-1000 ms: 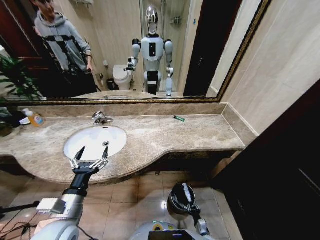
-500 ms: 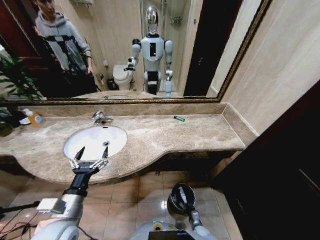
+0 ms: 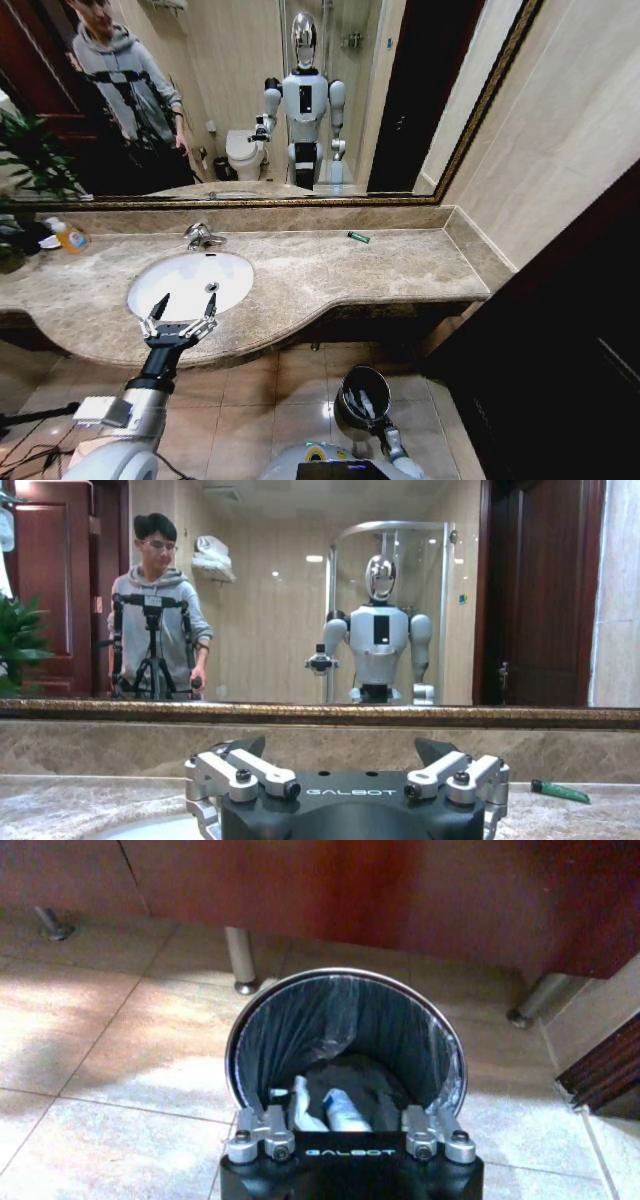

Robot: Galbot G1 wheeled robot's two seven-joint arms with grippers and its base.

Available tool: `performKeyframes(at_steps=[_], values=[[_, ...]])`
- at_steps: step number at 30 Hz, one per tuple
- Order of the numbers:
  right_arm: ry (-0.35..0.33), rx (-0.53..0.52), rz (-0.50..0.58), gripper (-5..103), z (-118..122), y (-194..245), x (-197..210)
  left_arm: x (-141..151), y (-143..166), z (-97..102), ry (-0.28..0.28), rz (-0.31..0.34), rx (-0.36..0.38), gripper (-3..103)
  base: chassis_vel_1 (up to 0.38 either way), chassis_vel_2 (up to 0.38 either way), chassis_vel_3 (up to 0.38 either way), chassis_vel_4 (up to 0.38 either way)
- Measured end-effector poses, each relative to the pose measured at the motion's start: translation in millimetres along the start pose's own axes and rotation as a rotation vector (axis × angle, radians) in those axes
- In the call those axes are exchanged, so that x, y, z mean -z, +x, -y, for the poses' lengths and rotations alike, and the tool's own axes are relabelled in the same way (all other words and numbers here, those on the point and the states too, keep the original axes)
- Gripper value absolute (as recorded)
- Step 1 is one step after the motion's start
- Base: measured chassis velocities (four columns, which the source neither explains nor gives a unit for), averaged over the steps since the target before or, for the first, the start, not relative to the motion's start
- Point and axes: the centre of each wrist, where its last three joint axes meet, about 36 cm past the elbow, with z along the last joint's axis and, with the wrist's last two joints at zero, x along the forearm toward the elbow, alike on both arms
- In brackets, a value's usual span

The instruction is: Pick up the trash from the sink and place it in the trash bin.

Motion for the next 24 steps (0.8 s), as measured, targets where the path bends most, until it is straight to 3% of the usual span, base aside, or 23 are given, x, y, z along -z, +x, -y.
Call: performKeyframes(at_steps=[2, 5, 10, 12, 21, 24], values=[[0.000, 0.000, 0.004, 60, -1, 1, -1, 0, 0, 0.0, 0.000, 0.000, 0.000, 100, 0.000, 0.000, 0.000, 0.000], [0.002, 0.006, 0.013, 78, -2, 6, -4, 0, 0, 0.0, 0.000, 0.000, 0.000, 100, 0.000, 0.000, 0.000, 0.000], [0.004, 0.008, 0.020, 88, -3, 11, -8, 0, 0, 0.0, 0.000, 0.000, 0.000, 100, 0.000, 0.000, 0.000, 0.000], [0.003, 0.009, 0.024, 97, -4, 14, -10, 0, 0, 0.0, 0.000, 0.000, 0.000, 100, 0.000, 0.000, 0.000, 0.000], [0.003, 0.007, 0.064, 100, -13, 21, -15, 0, 0, 0.0, 0.000, 0.000, 0.000, 100, 0.000, 0.000, 0.000, 0.000], [0.047, 0.004, 0.141, 100, -14, 28, -13, 0, 0, 0.0, 0.000, 0.000, 0.000, 100, 0.000, 0.000, 0.000, 0.000]])
